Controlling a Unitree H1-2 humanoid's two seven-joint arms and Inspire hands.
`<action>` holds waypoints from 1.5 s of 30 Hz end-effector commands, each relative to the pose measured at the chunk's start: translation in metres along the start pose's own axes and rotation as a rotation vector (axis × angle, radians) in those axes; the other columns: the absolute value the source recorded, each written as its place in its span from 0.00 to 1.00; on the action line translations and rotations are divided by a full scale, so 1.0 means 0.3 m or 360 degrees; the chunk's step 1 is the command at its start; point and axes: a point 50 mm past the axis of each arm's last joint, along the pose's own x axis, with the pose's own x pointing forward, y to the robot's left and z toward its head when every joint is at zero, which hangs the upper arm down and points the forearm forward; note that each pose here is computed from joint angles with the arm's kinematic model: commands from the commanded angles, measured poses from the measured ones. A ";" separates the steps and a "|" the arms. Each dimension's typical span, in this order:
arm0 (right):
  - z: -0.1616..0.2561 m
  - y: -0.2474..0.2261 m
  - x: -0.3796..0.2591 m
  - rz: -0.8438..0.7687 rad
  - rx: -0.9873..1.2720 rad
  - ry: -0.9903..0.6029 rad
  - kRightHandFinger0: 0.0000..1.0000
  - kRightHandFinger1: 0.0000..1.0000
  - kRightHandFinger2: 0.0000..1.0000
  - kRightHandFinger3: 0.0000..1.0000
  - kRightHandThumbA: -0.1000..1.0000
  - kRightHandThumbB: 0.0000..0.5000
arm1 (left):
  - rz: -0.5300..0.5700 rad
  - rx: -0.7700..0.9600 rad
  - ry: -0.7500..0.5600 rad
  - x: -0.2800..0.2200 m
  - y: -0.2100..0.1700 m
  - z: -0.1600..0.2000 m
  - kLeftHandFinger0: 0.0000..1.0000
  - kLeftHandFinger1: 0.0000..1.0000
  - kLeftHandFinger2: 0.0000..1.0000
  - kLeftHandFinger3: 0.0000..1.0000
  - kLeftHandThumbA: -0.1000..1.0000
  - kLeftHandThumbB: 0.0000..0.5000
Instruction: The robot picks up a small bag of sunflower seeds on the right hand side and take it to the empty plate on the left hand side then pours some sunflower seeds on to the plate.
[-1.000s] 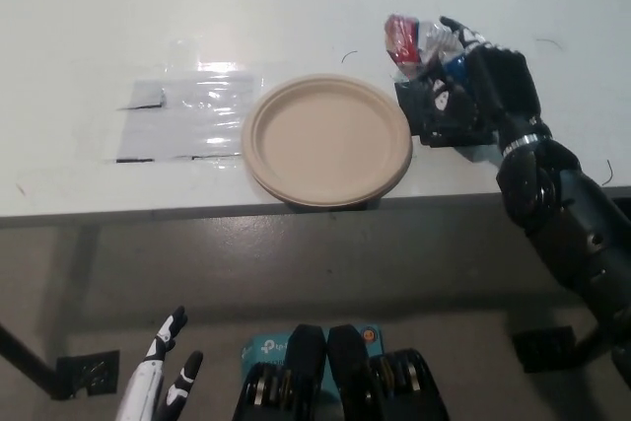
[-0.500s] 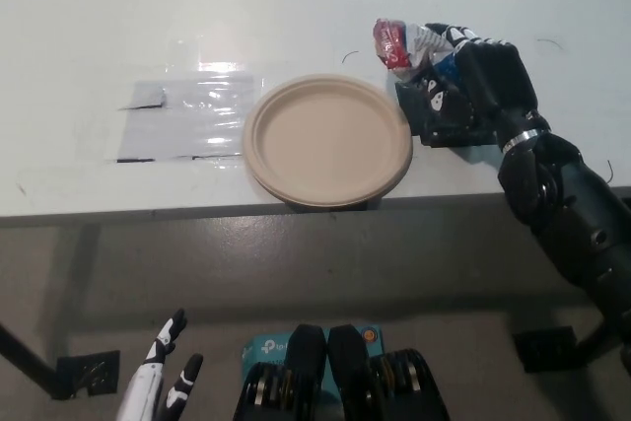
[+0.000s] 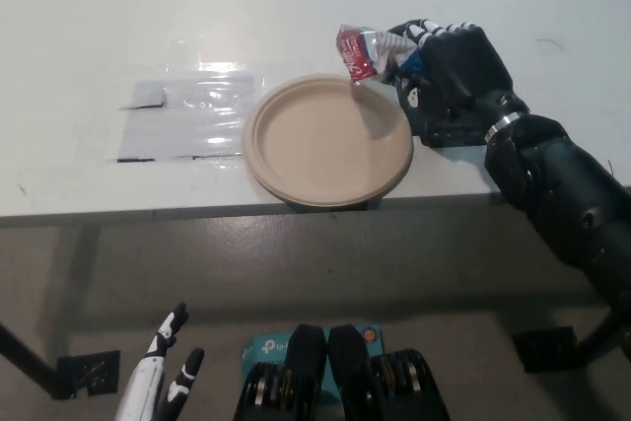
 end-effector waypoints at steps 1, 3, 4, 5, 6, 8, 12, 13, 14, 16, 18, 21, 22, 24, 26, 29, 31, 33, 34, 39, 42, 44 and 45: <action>0.012 -0.126 0.070 -0.0113 -0.0127 -0.0158 0.00 0.39 0.82 0.80 0.00 0.31 | 0.0031 0.0015 -0.0090 0.016 0.018 0.030 1.00 1.00 1.00 1.00 1.00 0.31; 0.013 -0.116 0.061 -0.0091 -0.0155 -0.0180 0.00 0.39 0.82 0.80 0.00 0.33 | 0.0031 0.0008 -0.0088 0.011 0.015 0.029 1.00 1.00 1.00 1.00 1.00 0.31; 0.013 -0.114 0.059 -0.0084 -0.0161 -0.0186 0.00 0.39 0.82 0.81 0.00 0.33 | 0.0031 0.0008 -0.0088 0.011 0.015 0.029 1.00 1.00 1.00 1.00 1.00 0.31; 0.013 -0.112 0.057 -0.0081 -0.0162 -0.0193 0.00 0.39 0.83 0.81 0.00 0.33 | 0.0030 0.0011 -0.0088 0.011 0.015 0.029 1.00 1.00 1.00 1.00 1.00 0.31; 0.013 -0.110 0.053 -0.0080 -0.0168 -0.0204 0.00 0.39 0.83 0.80 0.00 0.35 | 0.0029 0.0015 -0.0090 0.012 0.016 0.030 1.00 1.00 1.00 1.00 1.00 0.31; 0.011 -0.106 0.047 -0.0086 -0.0179 -0.0226 0.00 0.39 0.83 0.80 0.00 0.33 | 0.0029 0.0025 -0.0095 0.015 0.017 0.031 1.00 1.00 1.00 1.00 1.00 0.31; 0.005 -0.094 0.035 -0.0039 -0.0238 -0.0252 0.00 0.40 0.83 0.80 0.00 0.37 | 0.0035 0.0012 -0.0084 0.014 0.016 0.031 1.00 1.00 1.00 1.00 1.00 0.33; 0.004 -0.093 0.033 -0.0035 -0.0256 -0.0257 0.00 0.40 0.83 0.79 0.00 0.37 | 0.0035 0.0011 -0.0084 0.014 0.016 0.031 1.00 1.00 1.00 1.00 1.00 0.33; 0.003 -0.089 0.029 -0.0023 -0.0276 -0.0274 0.00 0.38 0.81 0.74 0.00 0.40 | 0.0032 0.0013 -0.0081 0.014 0.015 0.033 1.00 1.00 1.00 1.00 1.00 0.33; 0.000 -0.084 0.018 -0.0013 -0.0317 -0.0299 0.00 0.33 0.77 0.66 0.00 0.42 | 0.0030 0.0010 -0.0084 0.013 0.014 0.034 1.00 1.00 1.00 1.00 1.00 0.32; -0.002 -0.084 0.019 -0.0013 -0.0345 -0.0307 0.00 0.32 0.76 0.64 0.00 0.49 | 0.0027 0.0017 -0.0094 0.024 0.026 0.036 1.00 1.00 1.00 1.00 1.00 0.31; -0.008 -0.075 0.004 0.0008 -0.0376 -0.0349 0.00 0.31 0.76 0.64 0.00 0.48 | 0.0027 0.0018 -0.0092 0.025 0.027 0.037 1.00 1.00 1.00 1.00 1.00 0.31; -0.009 -0.076 0.003 0.0009 -0.0398 -0.0362 0.00 0.31 0.76 0.65 0.00 0.47 | 0.0028 0.0019 -0.0095 0.028 0.028 0.036 1.00 1.00 1.00 1.00 1.00 0.31; -0.010 -0.076 0.000 0.0019 -0.0430 -0.0381 0.00 0.31 0.77 0.66 0.00 0.46 | 0.0030 0.0022 -0.0104 0.034 0.032 0.037 1.00 1.00 1.00 1.00 1.00 0.31; -0.008 -0.075 -0.002 0.0025 -0.0444 -0.0386 0.00 0.32 0.78 0.67 0.00 0.47 | 0.0031 0.0029 -0.0115 0.039 0.034 0.037 1.00 1.00 1.00 1.00 1.00 0.31; -0.007 -0.073 -0.005 0.0038 -0.0483 -0.0412 0.00 0.31 0.78 0.68 0.00 0.47 | 0.0033 0.0035 -0.0115 0.043 0.037 0.041 1.00 1.00 1.00 1.00 1.00 0.32; -0.005 -0.071 -0.006 0.0062 -0.0516 -0.0437 0.00 0.31 0.79 0.71 0.00 0.44 | 0.0030 0.0029 -0.0113 0.042 0.039 0.041 1.00 1.00 1.00 1.00 1.00 0.31; -0.001 -0.071 -0.005 0.0058 -0.0577 -0.0461 0.00 0.32 0.80 0.74 0.00 0.50 | 0.0029 0.0030 -0.0116 0.042 0.039 0.040 1.00 1.00 1.00 1.00 1.00 0.29; 0.002 -0.073 -0.004 0.0058 -0.0593 -0.0474 0.00 0.32 0.80 0.74 0.00 0.52 | 0.0027 0.0032 -0.0118 0.042 0.039 0.039 1.00 1.00 1.00 1.00 1.00 0.28; 0.014 -0.086 0.012 0.0084 -0.0695 -0.0518 0.00 0.30 0.78 0.71 0.00 0.55 | 0.0023 0.0041 -0.0122 0.037 0.037 0.039 1.00 1.00 1.00 1.00 1.00 0.26; 0.012 -0.095 0.016 0.0059 -0.0731 -0.0533 0.00 0.18 0.66 0.57 0.00 0.62 | 0.0018 0.0044 -0.0121 0.039 0.035 0.040 1.00 1.00 1.00 1.00 1.00 0.26; 0.013 -0.100 0.019 0.0044 -0.0752 -0.0545 0.00 0.15 0.63 0.49 0.00 0.66 | 0.0015 0.0045 -0.0124 0.038 0.034 0.039 1.00 1.00 1.00 1.00 1.00 0.25; 0.013 -0.107 0.025 0.0045 -0.0767 -0.0557 0.00 0.11 0.59 0.40 0.00 0.67 | 0.0010 0.0039 -0.0120 0.037 0.032 0.040 1.00 1.00 1.00 1.00 1.00 0.27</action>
